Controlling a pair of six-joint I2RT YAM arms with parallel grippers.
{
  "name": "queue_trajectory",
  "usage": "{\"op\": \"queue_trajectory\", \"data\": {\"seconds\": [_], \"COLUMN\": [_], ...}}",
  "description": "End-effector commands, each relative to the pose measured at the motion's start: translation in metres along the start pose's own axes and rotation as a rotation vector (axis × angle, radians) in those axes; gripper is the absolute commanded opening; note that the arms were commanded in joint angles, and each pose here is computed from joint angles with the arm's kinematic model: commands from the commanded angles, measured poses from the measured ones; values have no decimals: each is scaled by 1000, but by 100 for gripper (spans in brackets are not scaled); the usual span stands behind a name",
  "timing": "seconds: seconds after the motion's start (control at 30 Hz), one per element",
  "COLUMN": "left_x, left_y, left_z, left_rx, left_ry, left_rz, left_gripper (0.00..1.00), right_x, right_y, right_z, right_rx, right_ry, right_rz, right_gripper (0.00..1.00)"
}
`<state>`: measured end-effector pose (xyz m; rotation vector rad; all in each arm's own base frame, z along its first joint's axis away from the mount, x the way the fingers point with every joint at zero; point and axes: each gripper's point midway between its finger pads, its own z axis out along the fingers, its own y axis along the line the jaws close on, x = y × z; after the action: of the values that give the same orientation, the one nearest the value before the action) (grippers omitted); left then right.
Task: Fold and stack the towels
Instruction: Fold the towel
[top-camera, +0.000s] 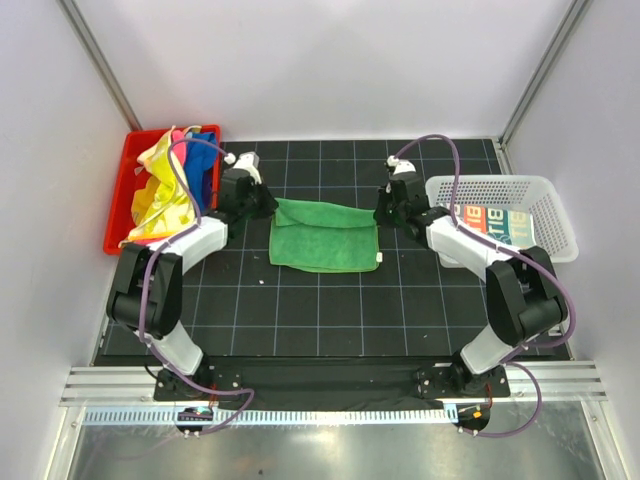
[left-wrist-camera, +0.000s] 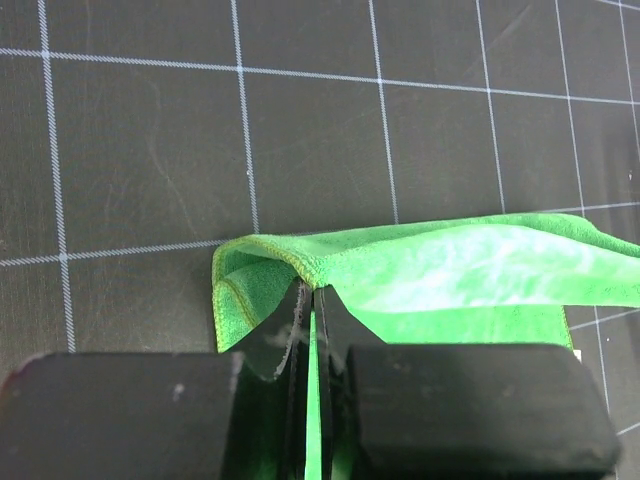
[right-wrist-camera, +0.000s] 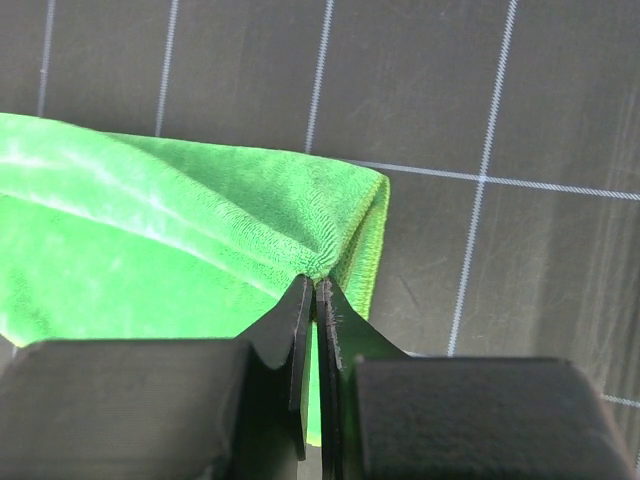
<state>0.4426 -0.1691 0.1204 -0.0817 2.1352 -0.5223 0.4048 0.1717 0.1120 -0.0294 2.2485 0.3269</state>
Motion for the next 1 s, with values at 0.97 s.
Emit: {"op": "queue_trajectory", "data": {"seconds": [0.97], "left_x": [20], "left_y": [-9], "left_z": [-39], "left_rx": [99], "left_ry": [45], "left_rz": [-78], "left_gripper": [0], "right_x": [23], "right_y": [10], "right_z": [-32], "right_rx": [-60], "right_ry": [-31], "right_rz": [37], "right_gripper": [2]}}
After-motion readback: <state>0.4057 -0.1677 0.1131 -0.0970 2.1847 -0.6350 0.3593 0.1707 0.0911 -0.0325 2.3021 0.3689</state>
